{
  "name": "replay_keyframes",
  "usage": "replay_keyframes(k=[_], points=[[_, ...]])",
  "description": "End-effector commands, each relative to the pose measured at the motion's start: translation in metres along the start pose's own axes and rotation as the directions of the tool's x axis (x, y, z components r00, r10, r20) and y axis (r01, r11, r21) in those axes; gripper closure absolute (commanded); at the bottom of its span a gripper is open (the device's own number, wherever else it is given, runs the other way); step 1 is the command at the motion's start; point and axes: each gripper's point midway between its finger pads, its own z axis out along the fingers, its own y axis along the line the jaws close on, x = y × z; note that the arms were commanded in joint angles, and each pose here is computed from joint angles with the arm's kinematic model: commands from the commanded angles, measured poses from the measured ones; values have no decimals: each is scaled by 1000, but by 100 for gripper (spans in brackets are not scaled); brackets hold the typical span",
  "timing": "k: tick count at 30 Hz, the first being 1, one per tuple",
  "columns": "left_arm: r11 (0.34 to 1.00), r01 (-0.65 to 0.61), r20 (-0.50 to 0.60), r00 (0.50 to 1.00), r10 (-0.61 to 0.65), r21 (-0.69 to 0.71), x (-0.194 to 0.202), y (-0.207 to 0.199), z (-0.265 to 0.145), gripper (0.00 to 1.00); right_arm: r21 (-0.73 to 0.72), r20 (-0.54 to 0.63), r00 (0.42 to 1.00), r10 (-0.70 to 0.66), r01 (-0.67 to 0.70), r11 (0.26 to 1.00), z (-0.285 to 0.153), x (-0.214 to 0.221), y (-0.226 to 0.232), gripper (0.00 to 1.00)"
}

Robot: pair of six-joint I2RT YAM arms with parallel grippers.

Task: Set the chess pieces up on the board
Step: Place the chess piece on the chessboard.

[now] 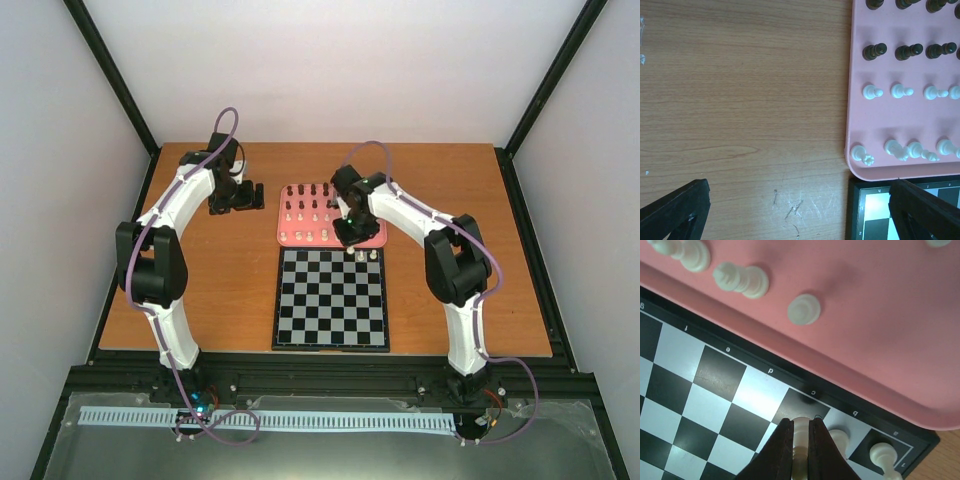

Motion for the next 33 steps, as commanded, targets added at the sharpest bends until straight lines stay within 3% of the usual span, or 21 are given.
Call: replay_keyframes(k=[1, 33], points=[[1000, 3, 17, 1000, -4, 14, -3, -3, -7, 0, -11, 17, 999, -27, 28, 1000, -7, 3, 8, 97], [1000, 2, 21, 1000, -2, 16, -2, -3, -9, 0, 27, -11, 999, -42, 42, 999, 21, 2, 6, 97]])
